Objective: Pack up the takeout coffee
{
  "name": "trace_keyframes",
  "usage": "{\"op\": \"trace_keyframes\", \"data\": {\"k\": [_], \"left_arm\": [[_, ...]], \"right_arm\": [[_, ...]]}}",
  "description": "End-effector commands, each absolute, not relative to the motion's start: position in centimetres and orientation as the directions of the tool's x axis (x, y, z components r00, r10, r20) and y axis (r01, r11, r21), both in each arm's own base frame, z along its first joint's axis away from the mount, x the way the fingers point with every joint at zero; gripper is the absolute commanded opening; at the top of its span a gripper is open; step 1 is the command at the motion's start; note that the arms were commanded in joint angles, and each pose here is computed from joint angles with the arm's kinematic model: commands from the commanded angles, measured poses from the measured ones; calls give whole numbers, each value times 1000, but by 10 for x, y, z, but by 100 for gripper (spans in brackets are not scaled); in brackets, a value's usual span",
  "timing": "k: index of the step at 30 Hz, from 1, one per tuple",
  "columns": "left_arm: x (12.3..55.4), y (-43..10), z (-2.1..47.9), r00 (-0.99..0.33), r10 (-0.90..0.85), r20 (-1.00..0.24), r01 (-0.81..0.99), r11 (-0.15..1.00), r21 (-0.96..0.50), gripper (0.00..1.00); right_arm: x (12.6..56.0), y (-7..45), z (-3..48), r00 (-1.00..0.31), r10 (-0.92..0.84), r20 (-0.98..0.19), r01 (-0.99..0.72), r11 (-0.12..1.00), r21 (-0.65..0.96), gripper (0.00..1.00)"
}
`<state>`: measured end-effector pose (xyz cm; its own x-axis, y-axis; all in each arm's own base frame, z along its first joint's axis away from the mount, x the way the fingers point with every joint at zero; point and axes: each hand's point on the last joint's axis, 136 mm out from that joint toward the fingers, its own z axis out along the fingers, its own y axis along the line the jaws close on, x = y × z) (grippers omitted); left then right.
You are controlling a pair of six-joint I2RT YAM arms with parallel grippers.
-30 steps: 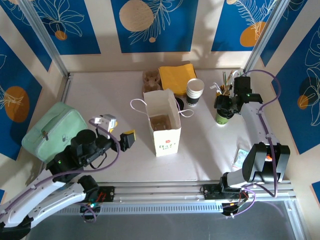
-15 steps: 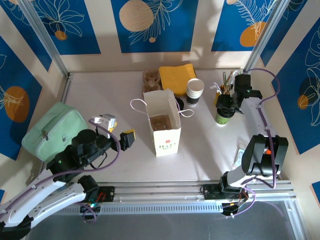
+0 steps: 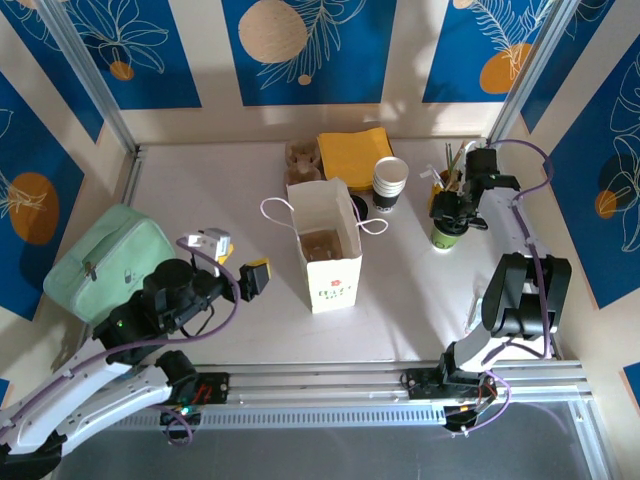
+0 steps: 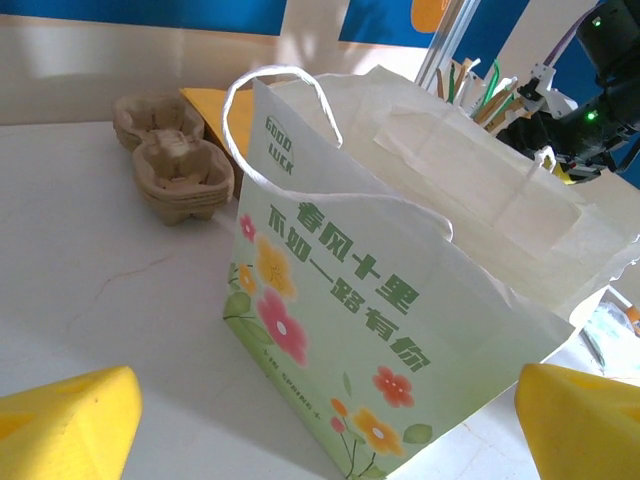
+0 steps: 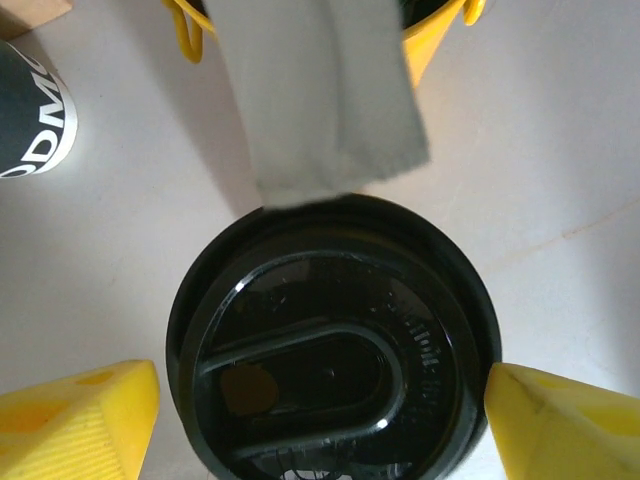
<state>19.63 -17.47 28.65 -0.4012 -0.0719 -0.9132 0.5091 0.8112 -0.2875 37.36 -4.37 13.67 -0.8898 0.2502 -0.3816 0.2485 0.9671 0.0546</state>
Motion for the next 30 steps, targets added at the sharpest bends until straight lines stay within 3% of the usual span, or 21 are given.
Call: {"op": "trace_keyframes", "data": {"k": [1, 8, 18, 30], "left_arm": [[199, -172, 285, -400, -93, -912, 489, 820, -297, 96], [200, -172, 282, -405, -93, -910, 481, 825, -298, 96], [201, -173, 280, -408, -98, -908, 476, 825, -303, 96], [203, -177, 277, -414, -93, -905, 478, 824, -304, 96]], "right_arm": [[375, -39, 137, -901, 253, -352, 240, 967, 79, 81], [375, -38, 137, -903, 242, -355, 233, 970, 68, 78], [377, -39, 136, -907, 247, -341, 241, 969, 59, 82], [374, -36, 123, -930, 261, -261, 251, 965, 72, 80]]}}
